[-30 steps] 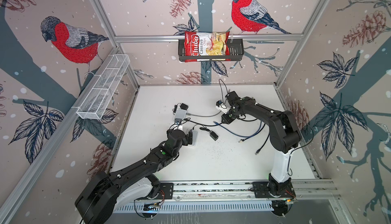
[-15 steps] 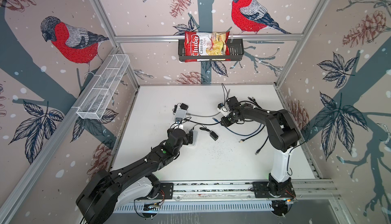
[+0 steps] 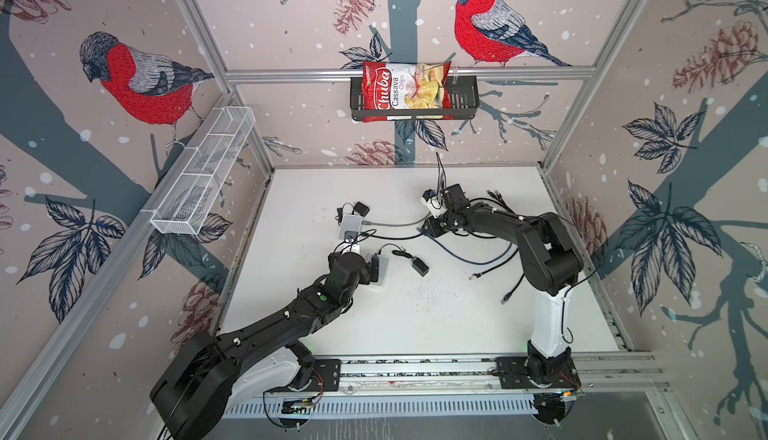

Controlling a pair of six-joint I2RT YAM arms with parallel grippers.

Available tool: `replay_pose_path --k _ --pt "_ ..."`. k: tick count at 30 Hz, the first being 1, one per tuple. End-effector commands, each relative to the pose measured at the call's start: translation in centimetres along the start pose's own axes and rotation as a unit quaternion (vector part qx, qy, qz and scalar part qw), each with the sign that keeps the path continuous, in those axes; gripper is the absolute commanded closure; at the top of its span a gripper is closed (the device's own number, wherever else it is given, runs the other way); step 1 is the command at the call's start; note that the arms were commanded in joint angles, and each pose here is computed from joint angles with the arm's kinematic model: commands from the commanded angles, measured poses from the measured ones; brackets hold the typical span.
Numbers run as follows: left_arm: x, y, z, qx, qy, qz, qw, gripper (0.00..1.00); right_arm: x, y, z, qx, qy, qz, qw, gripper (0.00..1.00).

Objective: Insert the plug into the switch port

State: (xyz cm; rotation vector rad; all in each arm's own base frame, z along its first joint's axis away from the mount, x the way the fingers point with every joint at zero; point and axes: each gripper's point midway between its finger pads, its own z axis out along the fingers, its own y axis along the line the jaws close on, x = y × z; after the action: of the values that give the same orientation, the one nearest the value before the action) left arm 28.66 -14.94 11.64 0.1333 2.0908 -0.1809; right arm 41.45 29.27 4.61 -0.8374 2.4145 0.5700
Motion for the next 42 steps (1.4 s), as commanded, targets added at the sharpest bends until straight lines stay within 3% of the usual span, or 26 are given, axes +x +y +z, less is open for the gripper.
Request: replay_pose_path --k 1,5,11,19,23,37,42 --pt "-0.4 -0.1 0.0 0.0 -0.006 -0.005 1.0 0.03 -1.4 0.5 0.6 -0.019 -0.014 -0.014 1.0 0.66" --pt "-0.4 0.0 0.0 -0.001 -0.006 -0.005 1.0 0.03 -2.4 0.8 1.2 -0.034 -0.018 -0.019 0.999 0.65" --pt "-0.2 0.2 0.0 -0.005 -0.003 -0.004 1.0 0.03 -2.6 0.1 -0.3 -0.002 -0.02 -0.041 0.999 0.65" --pt "-0.2 0.4 -0.1 -0.009 -0.005 -0.005 1.0 0.03 3.1 -0.7 -1.8 0.039 0.053 -0.082 0.994 0.65" --pt "-0.3 0.3 -0.1 -0.007 -0.007 -0.006 1.0 0.03 4.2 -0.4 -1.4 0.033 0.055 -0.088 0.994 0.65" --pt "-0.1 0.6 -0.4 -0.011 -0.004 -0.009 1.0 0.03 2.5 -0.2 1.3 0.028 0.03 -0.106 0.994 0.63" --pt "-0.3 0.6 -0.4 -0.012 -0.006 -0.009 1.0 0.03 2.6 0.2 1.9 0.024 0.04 -0.11 0.993 0.73"
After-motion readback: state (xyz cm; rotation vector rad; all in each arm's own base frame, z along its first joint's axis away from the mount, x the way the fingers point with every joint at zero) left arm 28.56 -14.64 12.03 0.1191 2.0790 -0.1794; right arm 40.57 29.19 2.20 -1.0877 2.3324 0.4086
